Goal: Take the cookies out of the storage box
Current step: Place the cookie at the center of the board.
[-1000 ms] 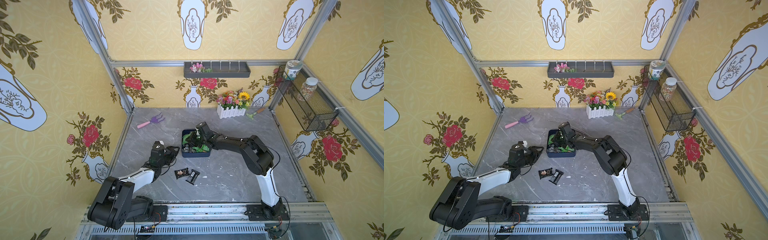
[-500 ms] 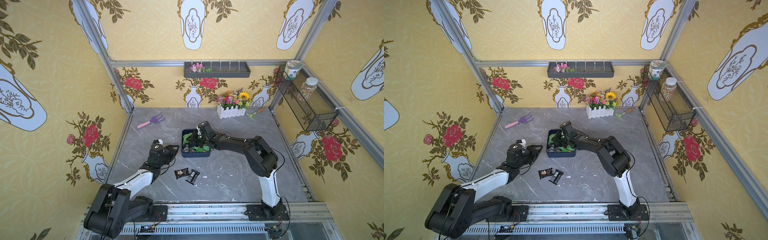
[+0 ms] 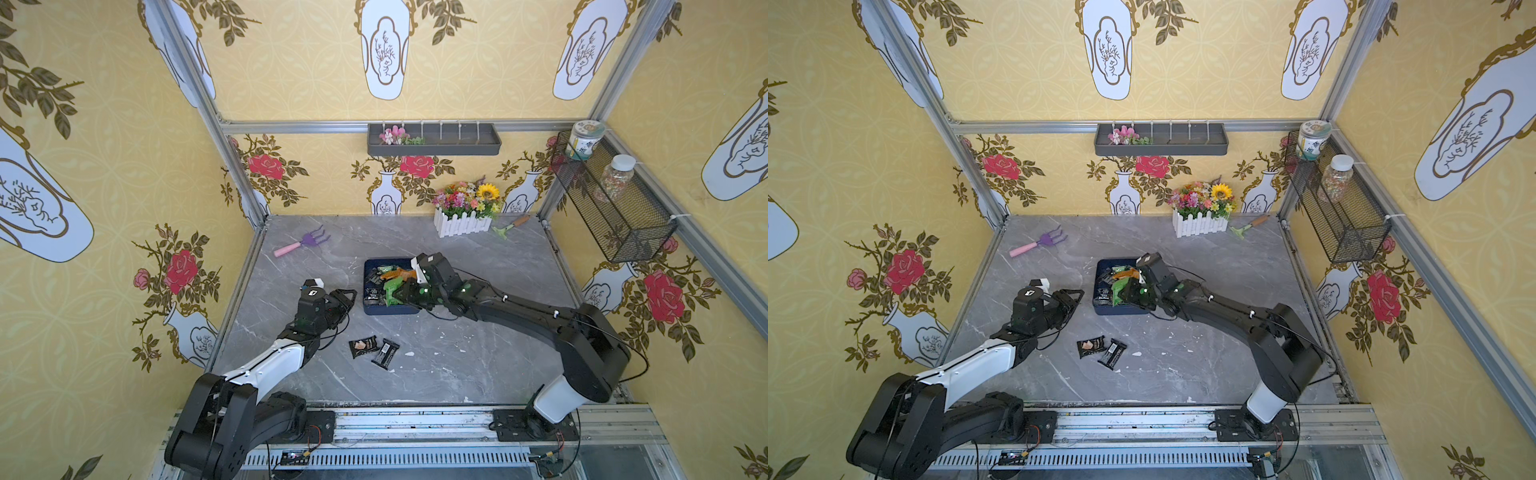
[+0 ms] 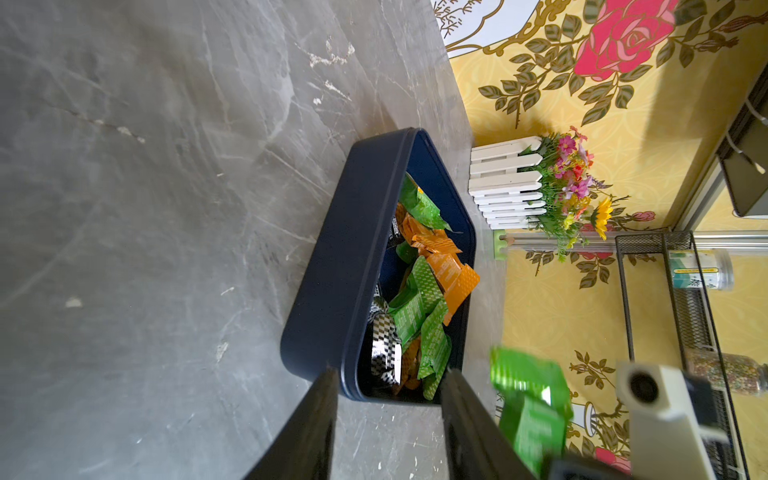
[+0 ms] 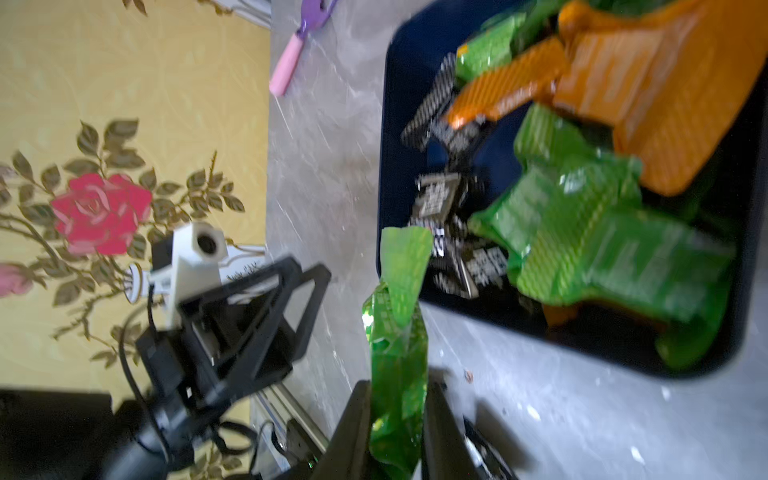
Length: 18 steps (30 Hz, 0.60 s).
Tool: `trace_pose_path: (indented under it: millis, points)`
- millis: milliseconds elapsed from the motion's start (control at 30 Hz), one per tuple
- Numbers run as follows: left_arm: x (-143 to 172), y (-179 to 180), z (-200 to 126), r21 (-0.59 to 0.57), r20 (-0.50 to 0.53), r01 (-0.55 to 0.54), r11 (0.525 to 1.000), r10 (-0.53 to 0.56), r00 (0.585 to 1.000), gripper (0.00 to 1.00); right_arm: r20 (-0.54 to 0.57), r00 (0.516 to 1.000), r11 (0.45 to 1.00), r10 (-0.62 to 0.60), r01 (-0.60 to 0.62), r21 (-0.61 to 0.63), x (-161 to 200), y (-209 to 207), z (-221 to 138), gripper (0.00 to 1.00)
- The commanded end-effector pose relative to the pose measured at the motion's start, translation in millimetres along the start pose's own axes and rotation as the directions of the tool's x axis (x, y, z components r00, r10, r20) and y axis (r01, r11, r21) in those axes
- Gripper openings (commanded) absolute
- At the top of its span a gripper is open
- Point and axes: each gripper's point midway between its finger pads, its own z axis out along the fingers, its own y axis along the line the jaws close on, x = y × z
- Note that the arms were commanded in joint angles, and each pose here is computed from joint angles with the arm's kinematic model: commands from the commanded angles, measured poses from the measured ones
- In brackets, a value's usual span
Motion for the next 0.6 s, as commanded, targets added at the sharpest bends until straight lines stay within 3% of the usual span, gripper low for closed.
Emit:
trace_pose_path:
  millis: [0,200,367,567]
  points:
    - [-1,-3,2,0.007,0.0,-0.009,1.0,0.009,1.0,0.46,-0.027,0.999,0.993,-0.018,0.021,0.117,36,-26,-16,0.12]
    - [-2,-1,4,0.0,0.003,-0.011,1.0,0.011,1.0,0.47,-0.014,0.995,0.981,0.101,-0.098,0.167,77,-64,-41,0.12]
    - [-2,-3,7,0.0,-0.002,-0.015,1.0,0.015,1.0,0.47,-0.123,0.978,0.978,0.168,-0.15,0.143,111,-77,-29,0.13]
    - [-2,-2,7,0.0,-0.006,-0.008,1.0,0.008,1.0,0.47,-0.163,0.976,0.983,0.148,-0.126,0.136,112,-75,-5,0.15]
